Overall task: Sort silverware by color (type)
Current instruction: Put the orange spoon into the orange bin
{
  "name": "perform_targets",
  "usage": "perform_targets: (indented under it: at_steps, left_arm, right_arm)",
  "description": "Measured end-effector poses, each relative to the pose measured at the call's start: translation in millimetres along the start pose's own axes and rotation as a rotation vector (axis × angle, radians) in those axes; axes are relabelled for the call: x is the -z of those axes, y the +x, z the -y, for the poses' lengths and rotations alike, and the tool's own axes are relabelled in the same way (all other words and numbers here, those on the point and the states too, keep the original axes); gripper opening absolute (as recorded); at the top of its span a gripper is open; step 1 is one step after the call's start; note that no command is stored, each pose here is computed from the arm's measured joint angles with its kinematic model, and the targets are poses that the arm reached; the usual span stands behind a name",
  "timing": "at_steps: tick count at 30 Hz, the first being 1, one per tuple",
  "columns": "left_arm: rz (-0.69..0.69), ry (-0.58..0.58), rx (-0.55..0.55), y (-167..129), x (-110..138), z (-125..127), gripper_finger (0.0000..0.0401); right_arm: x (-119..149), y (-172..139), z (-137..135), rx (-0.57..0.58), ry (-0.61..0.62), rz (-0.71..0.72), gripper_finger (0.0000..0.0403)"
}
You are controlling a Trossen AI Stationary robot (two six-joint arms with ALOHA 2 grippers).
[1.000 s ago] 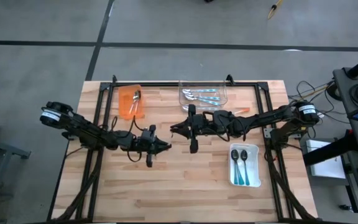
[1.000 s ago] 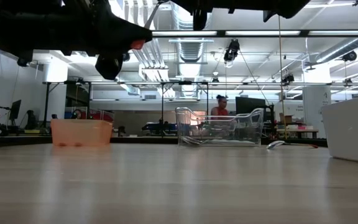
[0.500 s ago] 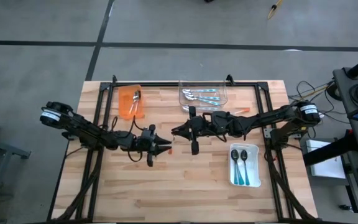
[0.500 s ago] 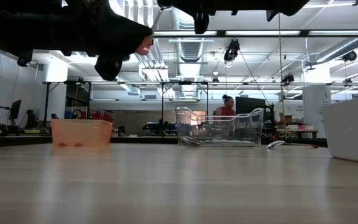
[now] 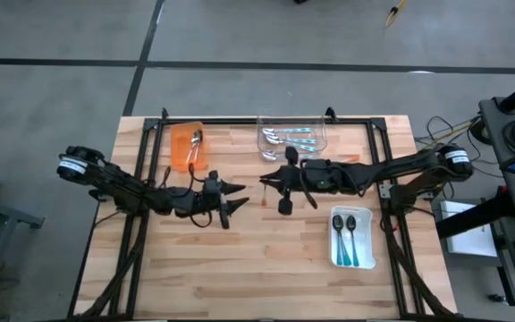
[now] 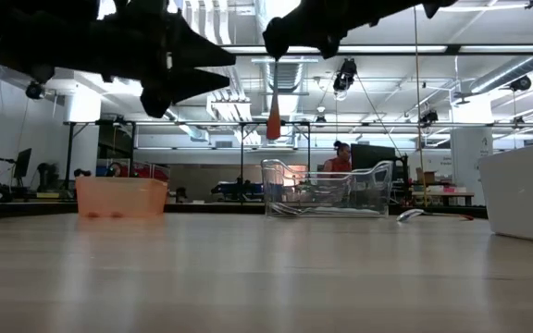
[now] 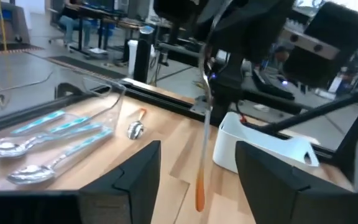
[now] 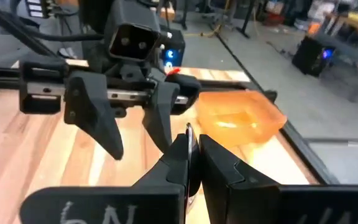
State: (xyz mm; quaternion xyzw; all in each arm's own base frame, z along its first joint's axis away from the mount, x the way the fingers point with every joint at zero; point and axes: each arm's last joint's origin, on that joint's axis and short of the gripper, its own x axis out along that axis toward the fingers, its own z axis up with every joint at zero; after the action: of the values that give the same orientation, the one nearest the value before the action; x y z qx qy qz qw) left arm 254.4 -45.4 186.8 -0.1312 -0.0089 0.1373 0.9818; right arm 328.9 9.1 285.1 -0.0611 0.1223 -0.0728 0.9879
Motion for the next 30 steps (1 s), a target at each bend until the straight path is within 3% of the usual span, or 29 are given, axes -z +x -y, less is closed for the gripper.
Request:
perform_targets:
  at_steps: [8,13,18,25,30]
  left_arm:
    - [-0.172,0.13,-0.053,22.6,-16.3,17.5,0.0185]
    - [-0.252,0.19,-0.181,31.9,-28.3,23.5,0.0185]
    - [-0.224,0.224,-0.311,37.4,-39.1,26.2,0.0185]
    - [-0.154,0.297,-0.401,49.6,-50.8,33.4,0.0185]
    - [-0.133,0.399,-0.461,72.2,-45.6,43.3,0.0185]
  right_arm:
    - [13.8,-2.4,16.9,0.034,-0.011,0.059,0.0013]
    - [30.6,-6.5,27.4,0.088,0.032,0.213,0.0013]
    - [41.6,-15.7,31.6,0.159,0.085,0.388,0.0013]
    - [44.5,-16.5,34.0,0.251,0.09,0.382,0.0013]
    - [44.3,-16.7,34.6,0.256,0.108,0.387,0.0013]
